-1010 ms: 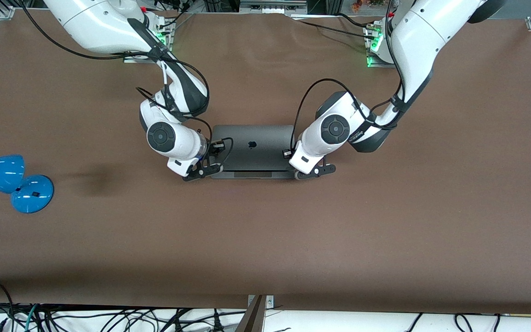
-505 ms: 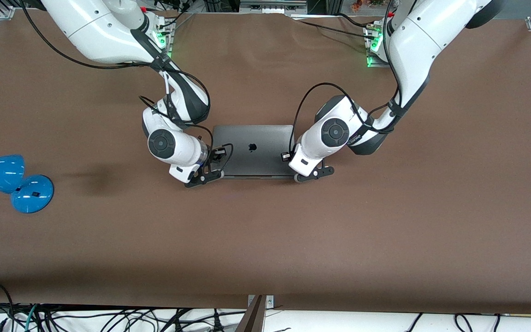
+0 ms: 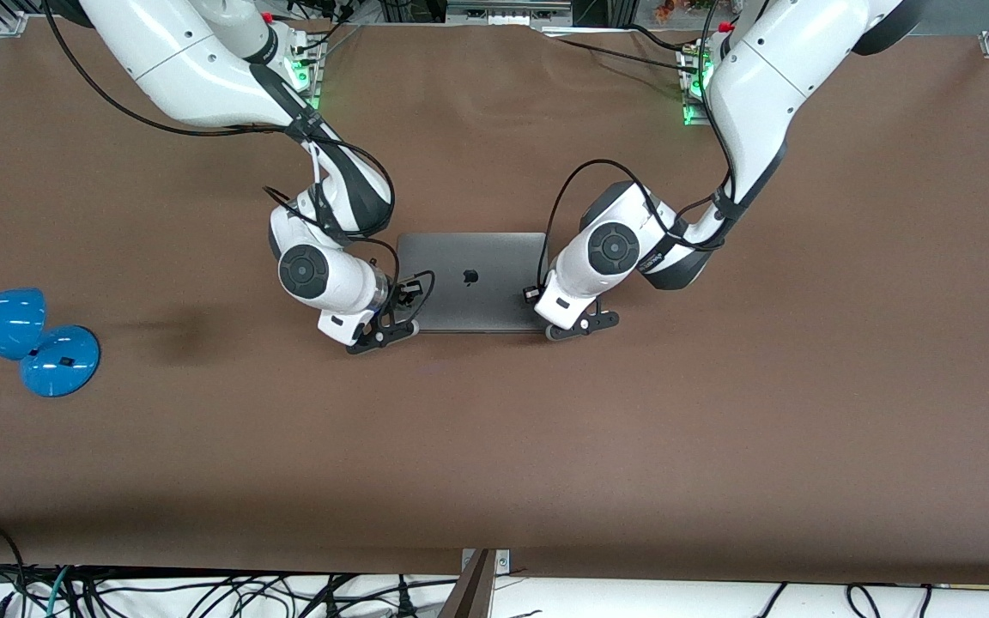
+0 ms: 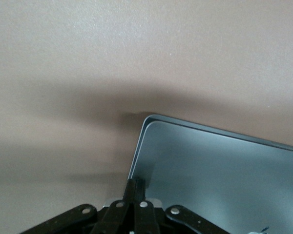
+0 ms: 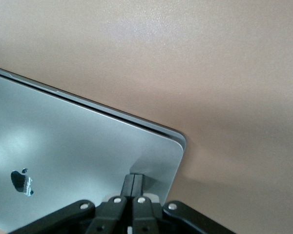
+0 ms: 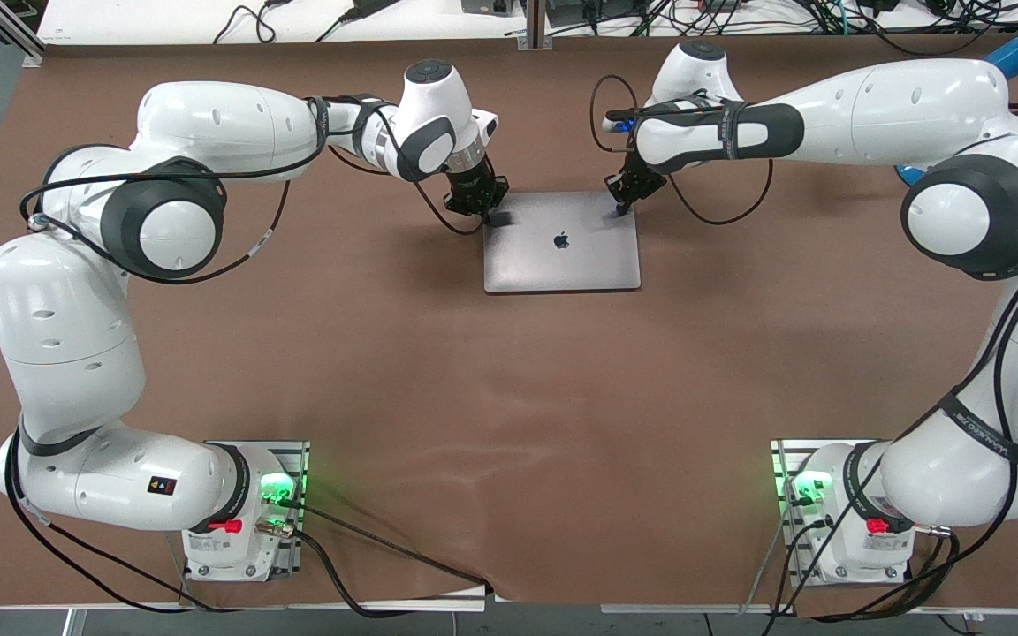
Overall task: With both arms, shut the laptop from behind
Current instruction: 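Press the lid fully shut with both grippers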
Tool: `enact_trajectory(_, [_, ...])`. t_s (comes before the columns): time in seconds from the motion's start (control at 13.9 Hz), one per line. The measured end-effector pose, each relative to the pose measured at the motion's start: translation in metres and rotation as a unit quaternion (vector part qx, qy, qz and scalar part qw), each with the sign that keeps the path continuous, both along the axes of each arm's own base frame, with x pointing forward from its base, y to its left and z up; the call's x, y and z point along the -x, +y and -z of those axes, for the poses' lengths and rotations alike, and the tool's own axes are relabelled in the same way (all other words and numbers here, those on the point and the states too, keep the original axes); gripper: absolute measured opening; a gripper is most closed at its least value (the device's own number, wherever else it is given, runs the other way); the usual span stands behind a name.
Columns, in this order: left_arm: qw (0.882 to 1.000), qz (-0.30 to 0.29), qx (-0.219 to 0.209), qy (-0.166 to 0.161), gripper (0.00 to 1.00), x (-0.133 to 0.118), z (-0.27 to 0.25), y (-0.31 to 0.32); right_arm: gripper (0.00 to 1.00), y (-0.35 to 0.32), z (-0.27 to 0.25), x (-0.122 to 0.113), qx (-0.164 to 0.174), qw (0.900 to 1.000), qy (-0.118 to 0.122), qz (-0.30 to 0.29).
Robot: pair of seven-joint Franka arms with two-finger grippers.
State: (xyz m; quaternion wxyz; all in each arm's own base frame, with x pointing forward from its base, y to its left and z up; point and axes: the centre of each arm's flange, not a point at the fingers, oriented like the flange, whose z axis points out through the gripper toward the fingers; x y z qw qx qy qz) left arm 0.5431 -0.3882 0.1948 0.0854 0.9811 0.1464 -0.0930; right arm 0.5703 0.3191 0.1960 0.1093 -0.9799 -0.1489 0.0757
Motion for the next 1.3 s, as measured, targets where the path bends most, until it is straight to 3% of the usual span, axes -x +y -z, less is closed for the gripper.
enact_trajectory(1.01, [1.0, -0.008, 0.001, -0.018, 0.01, -0.017, 0.004, 0.006, 0.01, 0.003, 0.009, -0.004, -0.011, 1.0, -0.02, -0.009])
enact_trajectory(1.3, [1.0, -0.013, -0.008, -0.018, 0.35, -0.029, -0.017, 0.015, 0.04, 0.005, -0.008, -0.016, -0.013, 1.0, -0.023, -0.007])
